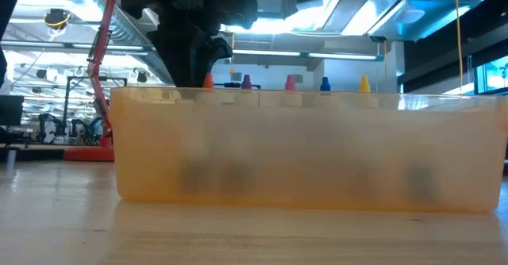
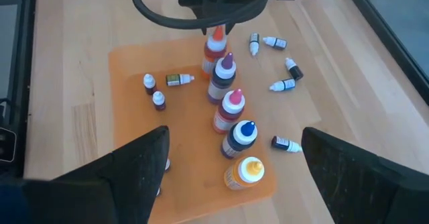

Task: Pick & Place food coloring
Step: Put the big orange food coloring bottle into the orange bin, then put the small green food coloring bottle into the orange bin

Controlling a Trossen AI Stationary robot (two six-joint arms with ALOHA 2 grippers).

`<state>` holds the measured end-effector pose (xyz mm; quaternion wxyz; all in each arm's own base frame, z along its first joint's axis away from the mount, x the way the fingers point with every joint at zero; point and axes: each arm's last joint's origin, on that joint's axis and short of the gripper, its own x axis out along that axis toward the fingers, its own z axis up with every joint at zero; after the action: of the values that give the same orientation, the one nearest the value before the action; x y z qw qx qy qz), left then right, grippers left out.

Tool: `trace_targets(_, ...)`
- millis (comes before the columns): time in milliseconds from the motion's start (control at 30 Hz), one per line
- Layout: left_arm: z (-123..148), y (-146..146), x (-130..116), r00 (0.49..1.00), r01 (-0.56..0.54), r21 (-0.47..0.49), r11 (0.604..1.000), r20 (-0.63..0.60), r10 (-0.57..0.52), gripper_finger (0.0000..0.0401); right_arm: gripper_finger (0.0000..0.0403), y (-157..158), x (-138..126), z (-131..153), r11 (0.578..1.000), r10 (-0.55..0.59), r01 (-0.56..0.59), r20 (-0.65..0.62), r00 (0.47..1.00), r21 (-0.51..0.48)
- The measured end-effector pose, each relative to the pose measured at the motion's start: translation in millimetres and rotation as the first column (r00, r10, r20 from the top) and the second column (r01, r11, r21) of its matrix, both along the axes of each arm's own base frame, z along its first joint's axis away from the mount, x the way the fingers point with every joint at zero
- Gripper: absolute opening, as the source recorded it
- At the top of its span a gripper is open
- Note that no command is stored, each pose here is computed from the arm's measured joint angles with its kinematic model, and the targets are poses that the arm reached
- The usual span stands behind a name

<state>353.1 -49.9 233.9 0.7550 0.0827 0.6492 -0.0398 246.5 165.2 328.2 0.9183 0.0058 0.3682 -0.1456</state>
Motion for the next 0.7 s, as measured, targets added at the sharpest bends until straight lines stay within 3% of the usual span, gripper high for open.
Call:
trace_targets(367,11.8,3.8,-6.4,1.0,-0.009,0.065,0.998,0.024,0.008,0.0163,0.0339,0.0,0.1,0.0,1.0,-0.002,0.002,0.001,1.0,0.002)
trace_targets(567,39.9,14.2,-31.5,0.994,-0.11,0.054,0.992,0.007,0.11,0.016,0.0339,0.9,-0.1,-0.6,1.0,0.016,-0.015,-0.017,1.0,0.026)
trace_targets(700,64.6,24.8,-50.5,0.98,-0.139,0.019,0.99,0.147,0.134,0.0163,0.0339,0.9,-0.1,-0.6,1.0,0.015,-0.014,-0.016,1.0,0.027)
